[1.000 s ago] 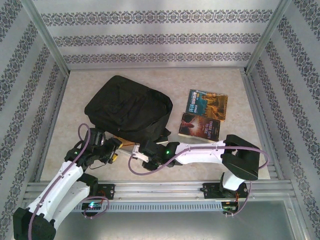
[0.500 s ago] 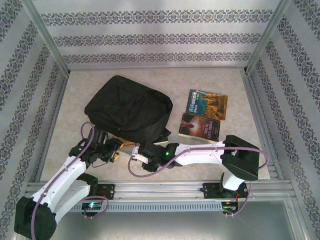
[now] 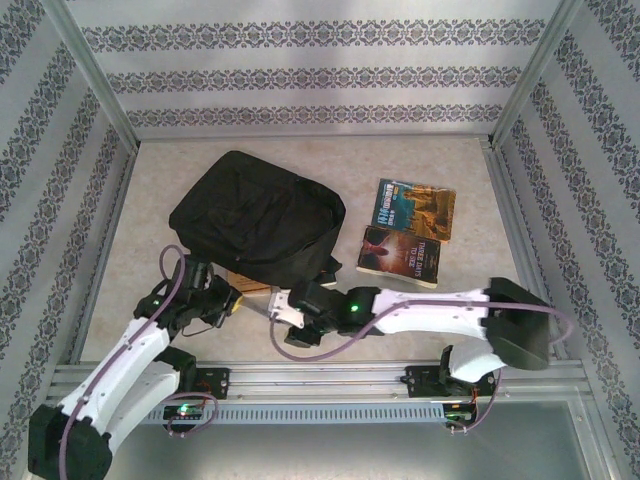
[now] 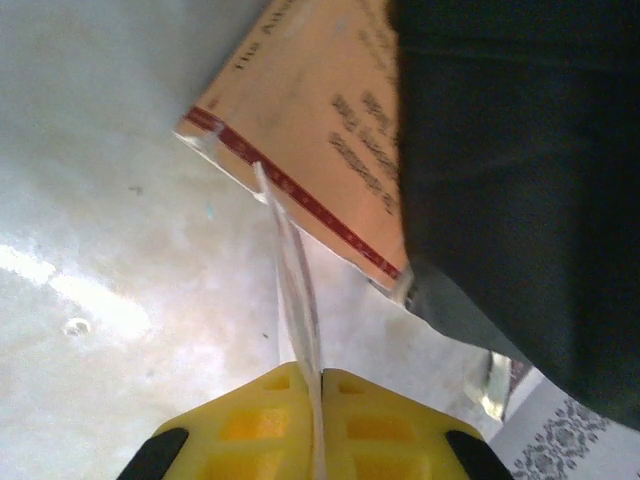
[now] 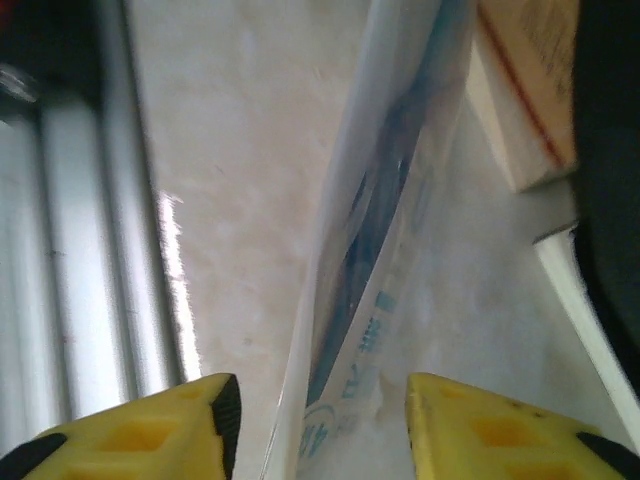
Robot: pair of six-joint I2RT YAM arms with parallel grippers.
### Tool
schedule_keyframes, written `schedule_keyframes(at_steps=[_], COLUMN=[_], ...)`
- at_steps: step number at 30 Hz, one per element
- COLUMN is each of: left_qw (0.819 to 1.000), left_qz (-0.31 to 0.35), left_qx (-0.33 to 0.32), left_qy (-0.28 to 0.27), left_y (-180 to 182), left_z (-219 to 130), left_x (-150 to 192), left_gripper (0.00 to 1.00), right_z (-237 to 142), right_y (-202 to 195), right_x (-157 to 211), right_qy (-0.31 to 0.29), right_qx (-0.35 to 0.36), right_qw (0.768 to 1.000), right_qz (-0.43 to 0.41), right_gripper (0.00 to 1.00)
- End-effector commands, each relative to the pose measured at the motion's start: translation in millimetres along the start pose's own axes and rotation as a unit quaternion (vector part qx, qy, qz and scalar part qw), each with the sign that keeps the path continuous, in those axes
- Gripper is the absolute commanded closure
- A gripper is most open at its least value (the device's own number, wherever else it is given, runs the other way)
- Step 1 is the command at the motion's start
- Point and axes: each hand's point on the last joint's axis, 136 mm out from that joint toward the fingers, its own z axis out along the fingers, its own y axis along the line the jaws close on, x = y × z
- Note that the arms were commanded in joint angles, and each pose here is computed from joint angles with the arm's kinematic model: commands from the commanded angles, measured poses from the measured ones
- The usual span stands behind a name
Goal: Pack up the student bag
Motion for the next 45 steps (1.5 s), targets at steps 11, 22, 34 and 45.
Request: schedule_keyframes(at_steps=[11, 22, 34, 45], left_qw=[0.925, 0.841, 0.839, 0.857], left_qz=[0.195, 0.192, 0.181, 0.170], left_qx=[0.326, 0.505, 0.512, 0.485], left_qy=[0.020, -0.004, -0.021, -0.041], left_y=[-170, -223, -223, -212], left_z=[-117, -145, -137, -119], left_x=[38, 33, 24, 13], left_gripper=[1.00, 1.00, 1.00, 1.00], right_z=[-146, -171, -175, -195], right_y=[-66, -109, -113, -96], right_x=[-86, -73, -85, -104], right_qy=[-0.282, -0.348, -0.408, -0.448], right_qx=[0.013, -0.030, -0.216, -0.258], right_qw=[0.929, 0.819, 0.711, 0.707], right_qz=[0.240, 0.455, 0.531, 0.483], right_gripper=[0.29, 0.27, 0.18, 0.41])
